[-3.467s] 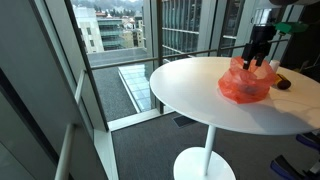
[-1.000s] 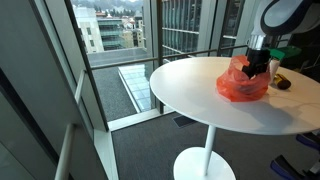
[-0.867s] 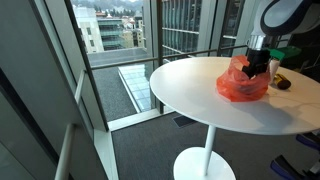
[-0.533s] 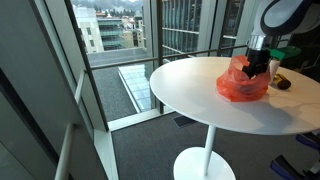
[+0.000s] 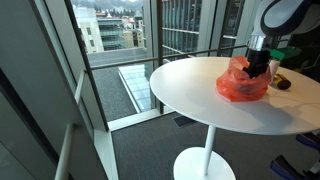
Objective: Remove the white and blue container from the plastic bag and put it on the table
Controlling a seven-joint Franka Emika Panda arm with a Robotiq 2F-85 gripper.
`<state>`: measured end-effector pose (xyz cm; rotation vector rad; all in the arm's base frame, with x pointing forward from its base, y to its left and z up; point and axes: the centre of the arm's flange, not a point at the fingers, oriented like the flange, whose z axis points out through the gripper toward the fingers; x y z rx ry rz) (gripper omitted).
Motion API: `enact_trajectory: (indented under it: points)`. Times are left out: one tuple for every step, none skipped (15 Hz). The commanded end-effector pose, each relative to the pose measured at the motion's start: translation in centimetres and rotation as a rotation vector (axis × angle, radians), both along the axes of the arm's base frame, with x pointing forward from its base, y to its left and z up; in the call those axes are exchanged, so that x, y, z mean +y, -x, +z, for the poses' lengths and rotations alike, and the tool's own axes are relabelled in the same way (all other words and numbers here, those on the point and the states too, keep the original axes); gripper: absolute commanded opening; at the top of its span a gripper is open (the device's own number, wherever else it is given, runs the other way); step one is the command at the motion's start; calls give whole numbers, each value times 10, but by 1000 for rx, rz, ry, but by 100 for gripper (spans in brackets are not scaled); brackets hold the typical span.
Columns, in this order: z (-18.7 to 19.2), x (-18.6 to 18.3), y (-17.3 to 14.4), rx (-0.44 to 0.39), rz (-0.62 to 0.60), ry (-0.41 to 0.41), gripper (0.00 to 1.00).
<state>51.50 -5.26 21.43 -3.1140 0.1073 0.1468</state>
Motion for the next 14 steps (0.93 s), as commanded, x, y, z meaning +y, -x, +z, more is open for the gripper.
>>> enact_trajectory:
  points:
    - [-1,-3,-4,-4,13,-17,53]
    - [-1,-3,-4,-3,13,-16,44]
    - [1,-3,-5,-6,14,-16,40]
    - [1,-3,-5,-5,14,-16,40]
    - [1,-3,-5,-5,14,-16,40]
    - [1,-3,-5,-5,14,-16,40]
    - [1,-3,-5,-5,14,-16,40]
    - [2,-3,-4,-5,15,-17,40]
    - [3,-3,-4,-6,14,-17,40]
    - [5,-3,-3,-3,14,-19,40]
    - [6,-3,-1,0,14,-19,40]
    - [10,-3,1,4,12,-15,40]
    - [15,-3,4,8,12,-7,40]
    - [19,-3,5,12,14,-4,40]
